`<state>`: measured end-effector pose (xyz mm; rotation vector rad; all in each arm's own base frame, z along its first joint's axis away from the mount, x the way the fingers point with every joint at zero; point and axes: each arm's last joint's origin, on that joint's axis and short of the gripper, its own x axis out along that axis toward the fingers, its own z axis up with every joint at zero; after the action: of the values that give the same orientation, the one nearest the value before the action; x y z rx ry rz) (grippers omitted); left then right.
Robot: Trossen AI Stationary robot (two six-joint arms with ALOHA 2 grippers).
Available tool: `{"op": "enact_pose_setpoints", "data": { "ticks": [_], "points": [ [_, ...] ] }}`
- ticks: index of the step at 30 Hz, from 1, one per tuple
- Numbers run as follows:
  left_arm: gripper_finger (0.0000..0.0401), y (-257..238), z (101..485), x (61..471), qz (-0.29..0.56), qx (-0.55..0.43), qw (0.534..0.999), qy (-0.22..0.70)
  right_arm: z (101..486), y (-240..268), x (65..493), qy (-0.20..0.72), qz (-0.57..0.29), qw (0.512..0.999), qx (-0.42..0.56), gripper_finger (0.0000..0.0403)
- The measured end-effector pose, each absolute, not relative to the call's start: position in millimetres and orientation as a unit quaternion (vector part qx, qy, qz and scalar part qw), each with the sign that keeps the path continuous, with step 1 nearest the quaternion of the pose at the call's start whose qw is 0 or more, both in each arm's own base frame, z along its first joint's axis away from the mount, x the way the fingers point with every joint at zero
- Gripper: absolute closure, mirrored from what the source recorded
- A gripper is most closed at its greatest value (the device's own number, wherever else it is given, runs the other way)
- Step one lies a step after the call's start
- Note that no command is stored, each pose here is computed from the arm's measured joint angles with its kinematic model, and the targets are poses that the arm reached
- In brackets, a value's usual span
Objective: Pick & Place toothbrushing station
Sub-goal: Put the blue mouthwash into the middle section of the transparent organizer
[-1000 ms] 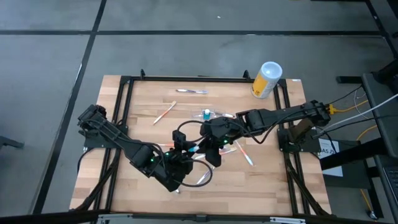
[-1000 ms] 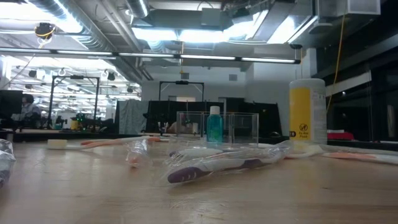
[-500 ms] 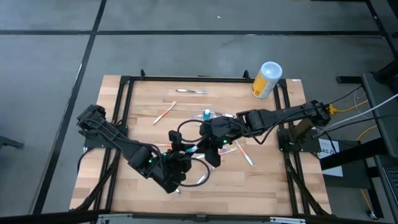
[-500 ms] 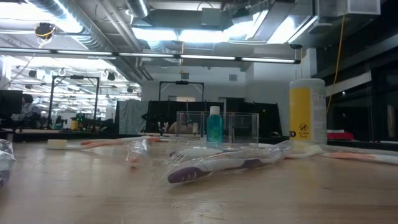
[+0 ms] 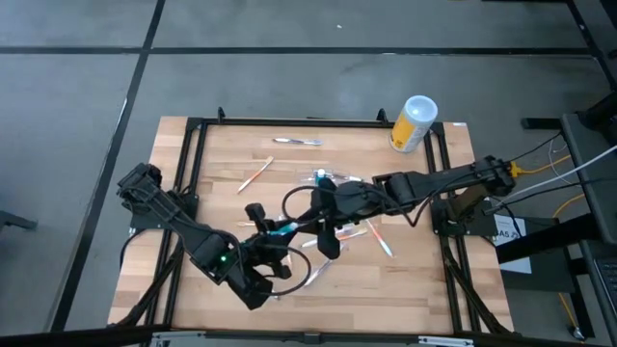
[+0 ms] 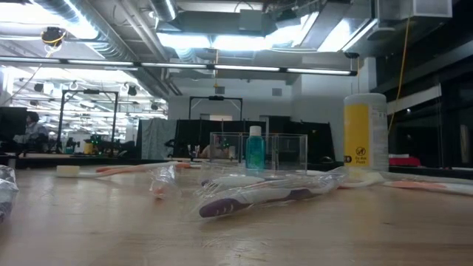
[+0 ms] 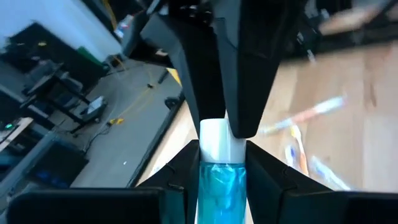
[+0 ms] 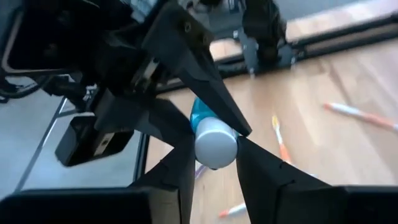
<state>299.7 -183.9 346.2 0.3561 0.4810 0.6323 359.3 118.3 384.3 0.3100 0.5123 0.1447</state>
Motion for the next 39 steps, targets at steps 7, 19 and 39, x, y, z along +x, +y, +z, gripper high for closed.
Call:
{"op": "enact_pose_setpoints", "data": {
  "ticks": [7,19,39],
  "points": [
    [0.0311,-185,342,297,0.332,0.15,0.907,0.211,413,122,351,0.166,0.102,0.969,0.153,0.0268],
    [0.0311,-187,338,293,0.419,0.051,0.904,0.069,426,137,342,0.113,0.115,0.977,0.139,0.026],
    [0.0311,-187,334,242,0.397,-0.029,0.917,-0.015,428,164,294,0.198,0.152,0.964,0.096,0.0261]
  ]
}}
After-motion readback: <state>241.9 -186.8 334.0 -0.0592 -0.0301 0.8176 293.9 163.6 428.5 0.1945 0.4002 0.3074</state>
